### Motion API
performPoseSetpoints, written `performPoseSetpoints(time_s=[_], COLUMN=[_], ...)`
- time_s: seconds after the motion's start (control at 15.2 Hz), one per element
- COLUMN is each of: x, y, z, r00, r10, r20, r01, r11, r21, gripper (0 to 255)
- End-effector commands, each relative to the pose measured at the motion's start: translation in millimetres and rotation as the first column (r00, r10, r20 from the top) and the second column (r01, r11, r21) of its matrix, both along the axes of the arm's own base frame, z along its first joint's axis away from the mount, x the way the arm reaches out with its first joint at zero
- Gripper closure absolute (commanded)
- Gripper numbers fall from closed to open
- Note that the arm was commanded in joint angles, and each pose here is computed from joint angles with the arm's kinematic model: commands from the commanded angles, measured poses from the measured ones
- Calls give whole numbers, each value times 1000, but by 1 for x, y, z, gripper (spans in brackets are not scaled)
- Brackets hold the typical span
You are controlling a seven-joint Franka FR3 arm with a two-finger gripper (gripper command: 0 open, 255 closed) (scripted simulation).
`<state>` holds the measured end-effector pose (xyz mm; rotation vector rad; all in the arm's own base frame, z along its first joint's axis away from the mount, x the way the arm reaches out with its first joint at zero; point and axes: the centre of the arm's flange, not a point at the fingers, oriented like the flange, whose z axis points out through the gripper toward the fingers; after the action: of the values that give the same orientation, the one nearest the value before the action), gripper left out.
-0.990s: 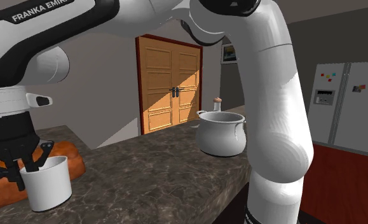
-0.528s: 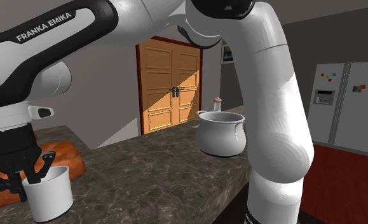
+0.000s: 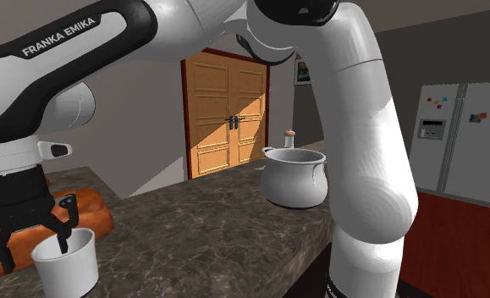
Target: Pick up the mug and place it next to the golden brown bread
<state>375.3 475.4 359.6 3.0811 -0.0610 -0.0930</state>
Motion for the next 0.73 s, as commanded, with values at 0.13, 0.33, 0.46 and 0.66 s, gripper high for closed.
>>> performPoseSetpoints(time_s=[0.13,0.33,0.46,0.66], x=[0,2,3,3], y=[0,2,3,3], z=[0,26,50,50], r00=[1000,1000,1000,1000], r10=[0,0,0,0], r20=[0,0,0,0], r01=[0,0,0,0], r11=[1000,1000,1000,1000], r21=[0,0,0,0], gripper=[0,0,0,0])
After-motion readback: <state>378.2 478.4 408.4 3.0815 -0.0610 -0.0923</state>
